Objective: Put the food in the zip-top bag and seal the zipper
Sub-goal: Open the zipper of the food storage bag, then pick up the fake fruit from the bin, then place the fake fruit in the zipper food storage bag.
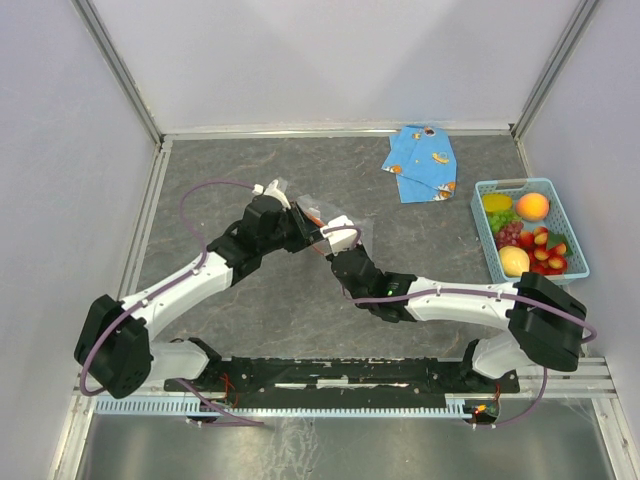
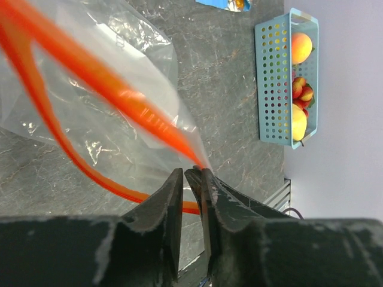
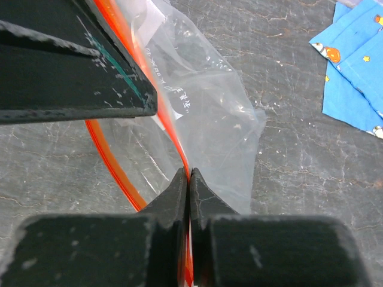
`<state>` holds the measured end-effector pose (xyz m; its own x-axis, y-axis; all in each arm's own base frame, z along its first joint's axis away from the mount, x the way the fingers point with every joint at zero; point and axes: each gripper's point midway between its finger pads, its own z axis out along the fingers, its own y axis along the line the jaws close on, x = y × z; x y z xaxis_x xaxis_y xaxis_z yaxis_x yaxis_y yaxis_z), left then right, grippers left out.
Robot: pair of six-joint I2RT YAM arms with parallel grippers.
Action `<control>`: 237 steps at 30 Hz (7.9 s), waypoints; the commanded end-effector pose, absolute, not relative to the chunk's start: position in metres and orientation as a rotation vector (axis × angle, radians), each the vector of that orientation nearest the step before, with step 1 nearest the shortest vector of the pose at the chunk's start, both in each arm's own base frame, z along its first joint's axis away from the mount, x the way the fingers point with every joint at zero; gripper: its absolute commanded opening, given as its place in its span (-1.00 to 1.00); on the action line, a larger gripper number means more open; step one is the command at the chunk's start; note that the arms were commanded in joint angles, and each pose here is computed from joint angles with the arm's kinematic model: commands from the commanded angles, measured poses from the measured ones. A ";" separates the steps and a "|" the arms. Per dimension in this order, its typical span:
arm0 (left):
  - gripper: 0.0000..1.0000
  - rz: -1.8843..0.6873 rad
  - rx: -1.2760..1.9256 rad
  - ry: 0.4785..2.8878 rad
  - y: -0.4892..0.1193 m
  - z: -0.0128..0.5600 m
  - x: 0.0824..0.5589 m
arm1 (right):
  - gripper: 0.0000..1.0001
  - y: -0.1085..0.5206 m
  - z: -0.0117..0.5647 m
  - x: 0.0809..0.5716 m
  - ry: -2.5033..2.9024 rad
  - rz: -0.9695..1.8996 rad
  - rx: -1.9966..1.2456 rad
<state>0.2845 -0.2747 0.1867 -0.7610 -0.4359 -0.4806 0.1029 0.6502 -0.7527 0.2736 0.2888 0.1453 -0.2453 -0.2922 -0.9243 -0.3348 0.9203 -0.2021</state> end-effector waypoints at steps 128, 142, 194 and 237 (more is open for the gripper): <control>-0.95 -0.159 0.391 2.305 -0.198 0.220 0.303 | 0.98 0.179 0.228 0.264 2.136 0.261 -0.303; -0.95 -0.194 0.368 2.266 -0.193 0.231 0.300 | 0.99 -0.003 0.200 0.277 2.236 -0.206 0.356; -0.95 -0.240 0.377 2.327 -0.199 0.211 0.305 | 0.80 -0.104 0.071 0.302 2.255 0.176 1.010; -0.95 -0.337 0.403 2.321 -0.207 0.217 0.299 | 0.40 0.199 0.266 0.307 1.902 0.692 0.027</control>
<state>0.2947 -0.2049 0.1971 -0.7328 0.1775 -0.6569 0.3326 0.9356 -0.1182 0.2942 0.1527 0.2153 -0.5611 0.3217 -0.7627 -0.1450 0.8689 0.4732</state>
